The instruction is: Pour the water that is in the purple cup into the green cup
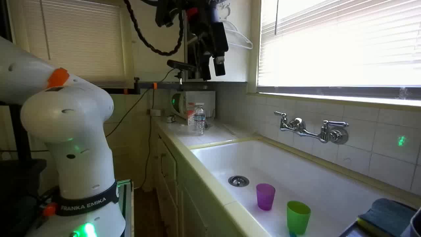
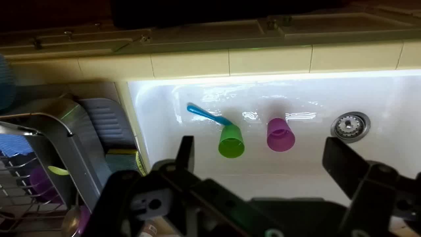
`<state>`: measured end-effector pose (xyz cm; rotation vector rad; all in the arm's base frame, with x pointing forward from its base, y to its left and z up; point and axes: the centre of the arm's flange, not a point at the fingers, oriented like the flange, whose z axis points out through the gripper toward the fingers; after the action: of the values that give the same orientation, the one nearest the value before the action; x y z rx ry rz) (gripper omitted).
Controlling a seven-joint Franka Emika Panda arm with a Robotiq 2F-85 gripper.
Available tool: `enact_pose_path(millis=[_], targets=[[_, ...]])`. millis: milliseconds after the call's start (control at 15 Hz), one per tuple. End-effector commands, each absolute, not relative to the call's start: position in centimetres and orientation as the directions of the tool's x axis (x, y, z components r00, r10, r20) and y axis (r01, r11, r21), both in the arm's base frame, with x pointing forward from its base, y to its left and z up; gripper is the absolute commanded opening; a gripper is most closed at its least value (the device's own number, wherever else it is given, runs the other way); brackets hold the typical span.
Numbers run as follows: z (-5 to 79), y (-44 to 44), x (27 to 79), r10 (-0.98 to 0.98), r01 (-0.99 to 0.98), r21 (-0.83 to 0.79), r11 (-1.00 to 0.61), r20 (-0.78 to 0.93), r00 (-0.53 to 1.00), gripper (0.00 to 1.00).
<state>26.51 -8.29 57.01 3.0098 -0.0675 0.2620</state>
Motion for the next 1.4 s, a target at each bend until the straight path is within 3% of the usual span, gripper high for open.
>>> enact_pose_path(millis=[0,600,800,1333], targets=[[57.0,-8.3,26.5,-0.034,-0.055,0.115,-0.992,0.175,0.984,1.00],[57.0,-8.3,26.5,-0.034,-0.055,0.115,-0.992,0.175,0.984,1.00],[56.3,-8.9,28.6,-0.076,-0.105,0.119,-0.987,0.231,0.970,1.00],[49.8,-9.0,35.6,0.035,0.017,0.052,-0.998,0.349,0.936,1.00]])
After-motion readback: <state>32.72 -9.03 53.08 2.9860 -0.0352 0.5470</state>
